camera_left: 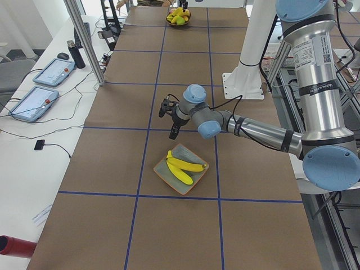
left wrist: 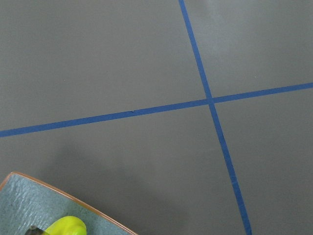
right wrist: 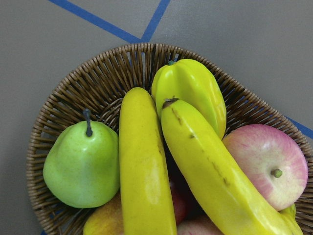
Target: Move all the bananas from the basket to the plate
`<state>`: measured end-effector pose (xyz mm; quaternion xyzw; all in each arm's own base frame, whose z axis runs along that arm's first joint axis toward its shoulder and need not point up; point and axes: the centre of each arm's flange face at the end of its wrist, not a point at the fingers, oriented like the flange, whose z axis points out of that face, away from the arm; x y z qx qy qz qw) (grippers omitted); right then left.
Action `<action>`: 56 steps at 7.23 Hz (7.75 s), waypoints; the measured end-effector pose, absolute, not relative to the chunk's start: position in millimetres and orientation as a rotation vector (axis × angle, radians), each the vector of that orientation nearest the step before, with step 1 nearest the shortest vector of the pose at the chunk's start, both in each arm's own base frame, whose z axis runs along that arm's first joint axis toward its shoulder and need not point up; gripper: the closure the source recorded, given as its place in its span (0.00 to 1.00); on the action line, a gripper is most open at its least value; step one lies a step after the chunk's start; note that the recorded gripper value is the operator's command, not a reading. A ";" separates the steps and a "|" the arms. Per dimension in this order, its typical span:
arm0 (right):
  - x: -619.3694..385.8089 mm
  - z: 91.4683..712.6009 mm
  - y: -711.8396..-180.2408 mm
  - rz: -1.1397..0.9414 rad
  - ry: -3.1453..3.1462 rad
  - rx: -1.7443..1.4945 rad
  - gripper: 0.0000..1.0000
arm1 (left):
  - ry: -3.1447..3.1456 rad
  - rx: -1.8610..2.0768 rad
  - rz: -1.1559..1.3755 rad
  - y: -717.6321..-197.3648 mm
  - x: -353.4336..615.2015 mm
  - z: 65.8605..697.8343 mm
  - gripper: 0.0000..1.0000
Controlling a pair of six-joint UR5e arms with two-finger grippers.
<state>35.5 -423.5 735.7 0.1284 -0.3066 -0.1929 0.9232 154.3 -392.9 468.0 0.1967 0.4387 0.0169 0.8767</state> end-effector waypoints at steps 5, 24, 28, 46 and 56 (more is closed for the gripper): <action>17.4 758.2 -420.0 -0.442 -0.635 0.272 0.92 | 0.917 0.411 0.035 -393.5 155.1 467.4 0.00; -41.8 485.7 -538.9 -0.205 -0.887 0.517 1.00 | 1.098 0.491 -0.041 -451.6 201.5 360.9 0.00; -141.2 357.5 -539.2 -0.189 -1.089 0.557 1.00 | 1.408 0.381 -0.124 -456.7 269.4 216.6 0.00; -407.4 129.2 -321.4 0.042 -1.418 0.847 1.00 | 1.678 0.074 -0.441 -438.5 377.8 90.6 0.94; -373.4 143.0 -356.1 -0.005 -1.379 0.785 0.00 | 1.682 0.079 -0.426 -437.5 388.0 106.4 1.00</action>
